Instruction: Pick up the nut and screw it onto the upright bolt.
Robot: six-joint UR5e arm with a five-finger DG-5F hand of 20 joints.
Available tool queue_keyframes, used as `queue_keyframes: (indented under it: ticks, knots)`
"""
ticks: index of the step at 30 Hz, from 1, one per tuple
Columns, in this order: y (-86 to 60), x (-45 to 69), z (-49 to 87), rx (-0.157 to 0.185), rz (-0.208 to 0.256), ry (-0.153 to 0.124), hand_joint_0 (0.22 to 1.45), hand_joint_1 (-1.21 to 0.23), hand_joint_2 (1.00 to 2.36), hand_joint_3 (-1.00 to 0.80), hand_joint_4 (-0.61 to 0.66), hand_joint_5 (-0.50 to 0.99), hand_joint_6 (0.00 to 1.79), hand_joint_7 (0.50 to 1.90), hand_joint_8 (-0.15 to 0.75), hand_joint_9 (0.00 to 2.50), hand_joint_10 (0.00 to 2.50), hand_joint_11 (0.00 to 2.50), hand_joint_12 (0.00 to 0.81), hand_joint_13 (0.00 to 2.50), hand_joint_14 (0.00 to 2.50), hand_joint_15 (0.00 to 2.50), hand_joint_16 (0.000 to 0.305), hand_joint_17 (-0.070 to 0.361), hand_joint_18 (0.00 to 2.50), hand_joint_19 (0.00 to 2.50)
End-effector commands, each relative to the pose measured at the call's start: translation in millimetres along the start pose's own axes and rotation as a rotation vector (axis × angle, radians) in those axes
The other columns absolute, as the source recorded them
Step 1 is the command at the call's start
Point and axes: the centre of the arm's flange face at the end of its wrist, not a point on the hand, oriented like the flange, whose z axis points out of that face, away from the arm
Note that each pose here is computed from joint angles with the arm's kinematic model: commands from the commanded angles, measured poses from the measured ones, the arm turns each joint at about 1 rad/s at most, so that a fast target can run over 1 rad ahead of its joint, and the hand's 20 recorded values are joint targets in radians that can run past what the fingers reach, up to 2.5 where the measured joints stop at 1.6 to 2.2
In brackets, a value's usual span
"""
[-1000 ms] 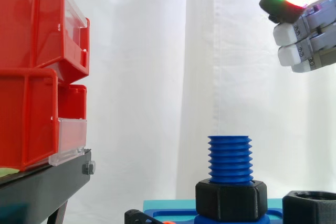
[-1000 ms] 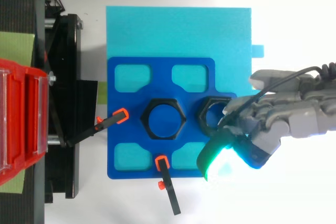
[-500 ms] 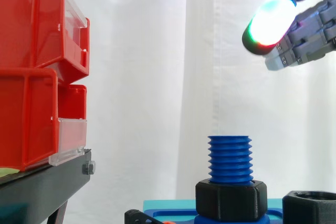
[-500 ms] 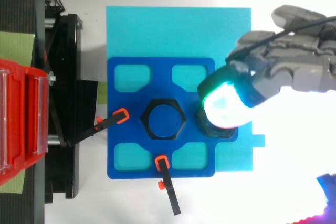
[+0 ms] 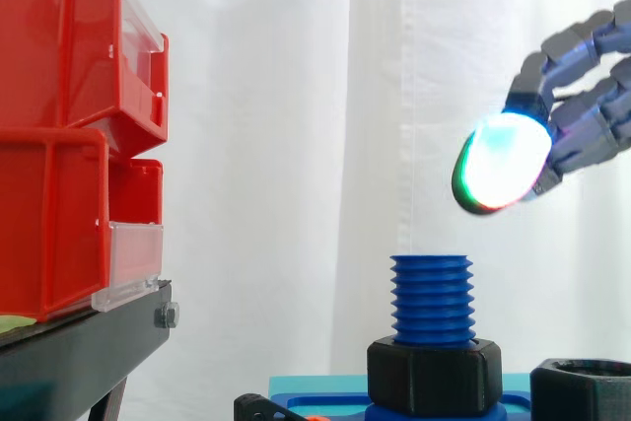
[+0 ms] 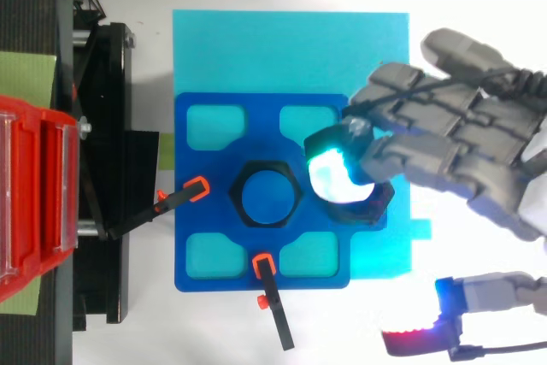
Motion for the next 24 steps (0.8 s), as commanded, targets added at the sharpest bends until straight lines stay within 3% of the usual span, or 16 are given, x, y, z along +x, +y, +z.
queue_keyframes:
  ticks: [1,5,11,14,15,19,24]
  knots:
    - [4.5,9.3,-0.7,-0.003,-0.016,0.004,0.51,-0.78,1.00,-0.50,0.21,-0.24,0.50,0.76,0.286,0.41,0.00,0.00,0.338,0.35,0.00,0.00,0.035,0.080,0.10,0.00]
    - [7.5,8.7,-0.9,0.015,-0.004,-0.025,0.51,-0.77,1.00,-0.50,0.21,-0.24,0.50,0.76,0.288,0.41,0.00,0.00,0.339,0.35,0.00,0.00,0.035,0.080,0.10,0.00]
    - [2.5,20.2,-7.4,0.038,-0.027,-0.027,0.51,-0.76,1.00,-0.50,0.21,-0.23,0.50,0.76,0.288,0.42,0.00,0.00,0.340,0.35,0.00,0.00,0.036,0.080,0.10,0.00]
    - [3.8,20.9,-6.5,0.043,-0.005,-0.055,0.51,-0.76,1.00,-0.50,0.21,-0.24,0.50,0.76,0.289,0.42,0.00,0.00,0.342,0.36,0.00,0.00,0.036,0.081,0.10,0.00]
    - [1.4,20.1,-6.6,0.066,-0.012,-0.068,0.51,-0.76,1.00,-0.50,0.21,-0.24,0.50,0.76,0.288,0.42,0.00,0.00,0.342,0.36,0.00,0.00,0.036,0.081,0.11,0.00]
    - [-2.2,17.8,-7.0,0.105,-0.026,-0.085,0.51,-0.75,1.00,-0.50,0.21,-0.24,0.50,0.76,0.290,0.42,0.00,0.00,0.344,0.36,0.00,0.00,0.036,0.082,0.11,0.00]
    - [-6.0,17.2,-9.1,0.141,-0.035,-0.089,0.50,-0.74,1.00,-0.50,0.21,-0.24,0.50,0.76,0.292,0.41,0.00,0.00,0.346,0.35,0.00,0.00,0.037,0.083,0.11,0.00]
